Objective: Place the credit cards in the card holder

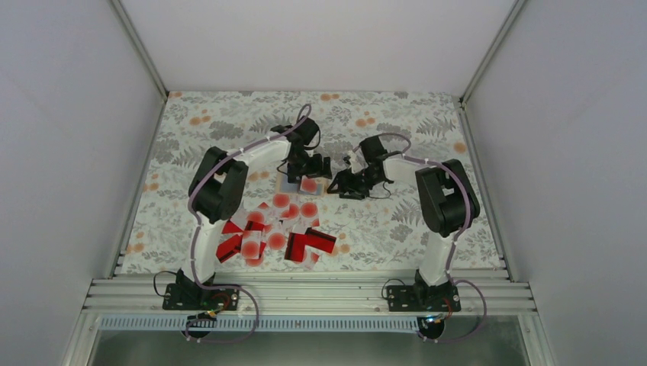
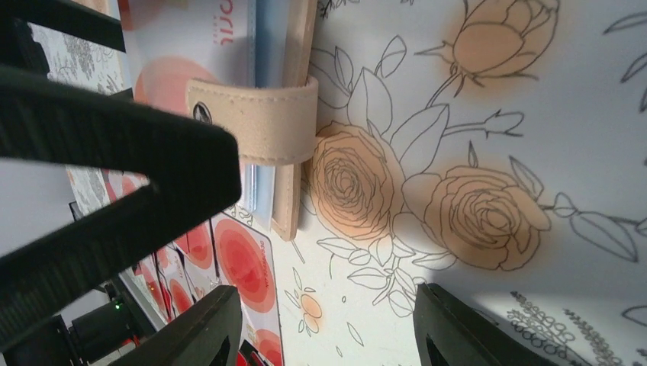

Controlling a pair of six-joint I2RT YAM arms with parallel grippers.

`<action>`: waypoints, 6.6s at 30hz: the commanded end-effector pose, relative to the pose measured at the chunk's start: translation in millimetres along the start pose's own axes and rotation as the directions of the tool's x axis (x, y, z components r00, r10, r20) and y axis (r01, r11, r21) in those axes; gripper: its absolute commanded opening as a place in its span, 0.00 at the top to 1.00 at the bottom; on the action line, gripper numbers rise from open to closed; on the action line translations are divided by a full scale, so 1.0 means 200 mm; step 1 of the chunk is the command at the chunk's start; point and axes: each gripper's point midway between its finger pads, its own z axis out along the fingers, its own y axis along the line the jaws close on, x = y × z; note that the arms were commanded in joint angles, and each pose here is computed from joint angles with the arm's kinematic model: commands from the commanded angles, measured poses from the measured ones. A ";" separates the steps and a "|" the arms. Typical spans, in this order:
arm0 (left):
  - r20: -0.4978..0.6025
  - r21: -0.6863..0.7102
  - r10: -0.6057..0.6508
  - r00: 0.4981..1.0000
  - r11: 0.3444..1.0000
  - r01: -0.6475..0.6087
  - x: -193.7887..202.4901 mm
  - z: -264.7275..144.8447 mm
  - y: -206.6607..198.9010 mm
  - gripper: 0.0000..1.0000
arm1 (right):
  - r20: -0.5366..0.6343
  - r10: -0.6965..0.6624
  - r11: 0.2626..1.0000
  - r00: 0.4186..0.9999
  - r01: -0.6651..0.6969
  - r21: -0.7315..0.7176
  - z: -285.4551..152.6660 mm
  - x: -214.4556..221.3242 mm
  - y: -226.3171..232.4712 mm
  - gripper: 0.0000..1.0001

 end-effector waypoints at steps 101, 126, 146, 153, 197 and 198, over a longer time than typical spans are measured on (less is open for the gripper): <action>0.059 -0.168 0.161 0.985 0.974 -0.149 -0.07 -0.21 0.46 0.94 | -0.024 -0.072 0.991 0.997 0.068 -0.115 0.33 -0.11 0.56 0.49; -0.005 -0.176 0.156 0.988 0.972 -0.154 0.01 -0.10 0.52 0.95 | -0.057 0.028 0.998 0.998 -0.031 -0.056 0.36 -0.10 0.37 0.48; -0.027 -0.152 0.155 0.988 0.976 -0.157 0.06 -0.06 0.50 0.96 | -0.040 -0.010 0.984 0.999 0.002 -0.179 0.33 -0.14 0.52 0.47; -0.021 -0.158 0.150 0.988 0.976 -0.151 0.05 -0.07 0.50 0.96 | -0.043 -0.009 0.983 0.999 0.001 -0.183 0.33 -0.14 0.52 0.47; 0.043 -0.262 0.158 0.987 0.955 -0.141 -0.02 -0.19 0.53 0.96 | 0.001 -0.066 0.991 0.998 0.066 -0.114 0.25 -0.17 0.54 0.44; 0.055 -0.259 0.155 0.986 0.956 -0.136 -0.03 -0.21 0.52 0.96 | -0.001 -0.065 0.989 0.998 0.065 -0.129 0.25 -0.17 0.54 0.44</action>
